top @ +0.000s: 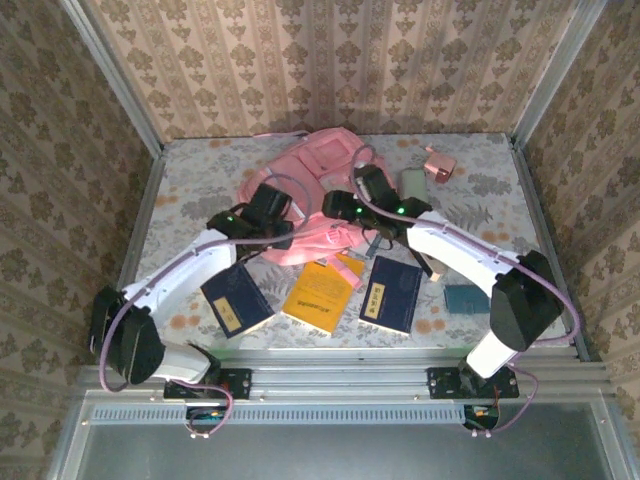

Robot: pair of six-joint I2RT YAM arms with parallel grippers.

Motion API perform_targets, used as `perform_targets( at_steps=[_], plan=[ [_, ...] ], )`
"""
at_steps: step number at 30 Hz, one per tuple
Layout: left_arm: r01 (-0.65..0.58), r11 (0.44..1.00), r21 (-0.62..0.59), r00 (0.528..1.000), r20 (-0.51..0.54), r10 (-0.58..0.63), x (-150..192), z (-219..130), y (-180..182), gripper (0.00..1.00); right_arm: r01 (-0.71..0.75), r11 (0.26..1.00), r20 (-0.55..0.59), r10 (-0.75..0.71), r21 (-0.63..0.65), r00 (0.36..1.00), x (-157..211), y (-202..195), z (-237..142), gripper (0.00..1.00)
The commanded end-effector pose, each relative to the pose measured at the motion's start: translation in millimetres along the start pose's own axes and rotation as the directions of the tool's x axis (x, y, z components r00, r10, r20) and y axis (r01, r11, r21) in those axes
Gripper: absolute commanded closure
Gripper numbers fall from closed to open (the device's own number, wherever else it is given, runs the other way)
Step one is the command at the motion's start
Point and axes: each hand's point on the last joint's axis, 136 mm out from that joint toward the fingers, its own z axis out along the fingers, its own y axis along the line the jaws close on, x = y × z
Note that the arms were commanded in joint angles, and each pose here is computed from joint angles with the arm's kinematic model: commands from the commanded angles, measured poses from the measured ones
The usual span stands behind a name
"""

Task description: Pack the student bag

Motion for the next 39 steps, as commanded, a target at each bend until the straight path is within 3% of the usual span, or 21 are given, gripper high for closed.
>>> perform_targets(
  at_steps=[1,4,5,9,13,19,29,39],
  plan=[
    [-0.008,1.000,-0.027,1.000,0.010,0.009,6,-10,5,0.53,0.161,0.980,-0.135,-0.145,0.118,0.980,11,-52,1,0.29],
    [0.042,0.999,0.023,0.998,0.039,-0.043,9,-13,0,0.53,-0.030,0.992,-0.180,0.051,0.120,0.982,11,-75,16,0.37],
    [0.042,0.999,0.034,0.998,0.038,-0.043,11,-13,-1,0.52,-0.029,0.994,-0.195,0.049,0.101,0.980,11,-74,21,0.39],
    [0.043,0.999,0.007,0.999,0.018,-0.043,21,-11,6,0.52,0.238,0.969,-0.235,-0.246,-0.061,0.940,9,-42,35,0.39],
    [0.070,0.997,0.027,0.997,0.013,-0.070,28,-12,13,0.52,0.242,0.934,-0.277,-0.313,-0.264,0.908,12,0,54,0.39],
    [0.180,0.980,0.084,0.983,-0.033,-0.178,45,-8,32,0.53,0.283,0.904,-0.317,-0.384,-0.321,0.867,15,29,85,0.43],
    [0.249,0.967,0.047,0.968,-0.041,-0.247,56,-7,54,0.54,0.353,0.813,-0.310,-0.521,-0.462,0.795,40,88,109,0.50],
    [0.253,0.967,0.034,0.967,-0.028,-0.252,55,-9,60,0.55,0.333,0.802,-0.396,-0.550,-0.496,0.736,74,99,132,0.59]
  ],
)
